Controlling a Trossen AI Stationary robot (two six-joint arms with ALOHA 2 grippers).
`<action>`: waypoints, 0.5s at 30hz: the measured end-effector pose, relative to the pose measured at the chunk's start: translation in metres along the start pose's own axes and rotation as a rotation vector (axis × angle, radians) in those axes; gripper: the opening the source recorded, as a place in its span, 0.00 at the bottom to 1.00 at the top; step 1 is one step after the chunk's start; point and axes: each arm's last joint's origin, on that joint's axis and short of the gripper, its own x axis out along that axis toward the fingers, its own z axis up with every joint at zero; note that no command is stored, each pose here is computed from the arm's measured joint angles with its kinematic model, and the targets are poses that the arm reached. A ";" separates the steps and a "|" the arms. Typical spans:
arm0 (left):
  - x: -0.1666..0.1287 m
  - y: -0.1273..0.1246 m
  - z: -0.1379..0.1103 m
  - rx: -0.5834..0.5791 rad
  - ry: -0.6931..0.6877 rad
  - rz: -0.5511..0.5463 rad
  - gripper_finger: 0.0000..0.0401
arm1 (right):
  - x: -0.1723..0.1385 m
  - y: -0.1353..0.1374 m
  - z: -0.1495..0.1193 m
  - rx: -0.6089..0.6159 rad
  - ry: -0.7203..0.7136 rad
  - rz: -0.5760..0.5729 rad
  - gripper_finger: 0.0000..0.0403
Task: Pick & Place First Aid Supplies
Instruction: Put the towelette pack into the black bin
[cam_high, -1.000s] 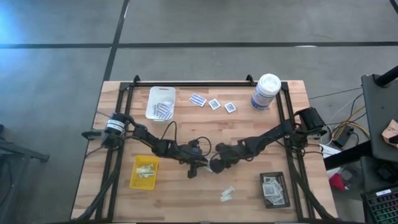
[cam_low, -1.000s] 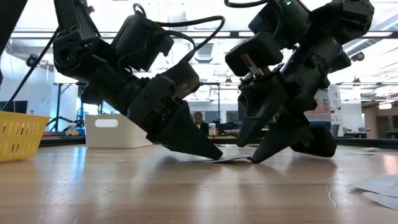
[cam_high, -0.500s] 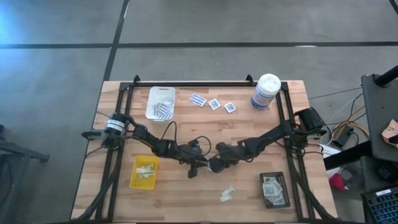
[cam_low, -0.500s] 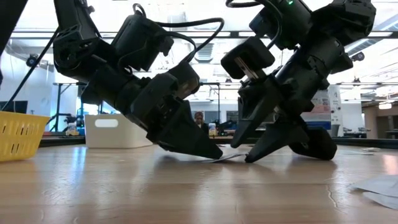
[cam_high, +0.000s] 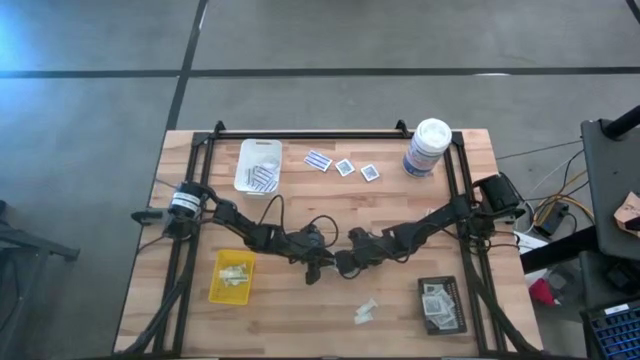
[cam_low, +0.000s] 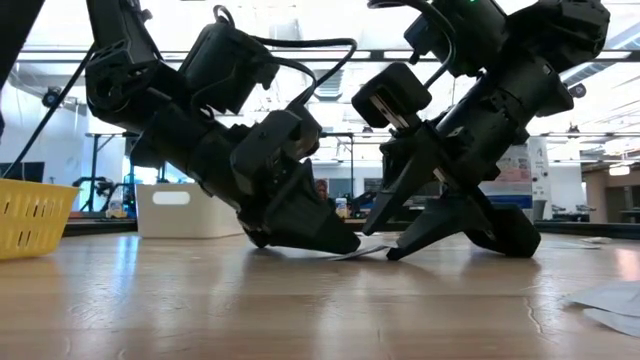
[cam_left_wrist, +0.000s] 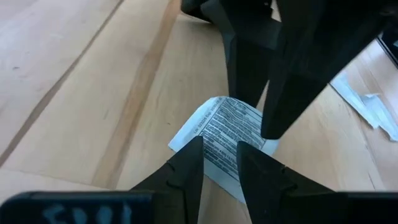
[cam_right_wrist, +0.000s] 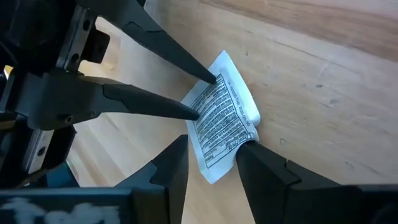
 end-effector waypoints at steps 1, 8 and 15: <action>0.000 0.000 0.000 -0.008 -0.003 0.006 0.27 | 0.000 0.000 0.000 0.000 -0.002 0.000 0.33; 0.000 0.000 0.000 -0.023 -0.009 0.016 0.27 | 0.000 0.000 -0.001 -0.012 -0.022 0.000 0.31; 0.000 0.000 0.001 -0.033 -0.012 0.015 0.27 | 0.000 0.002 -0.002 -0.027 -0.022 0.003 0.30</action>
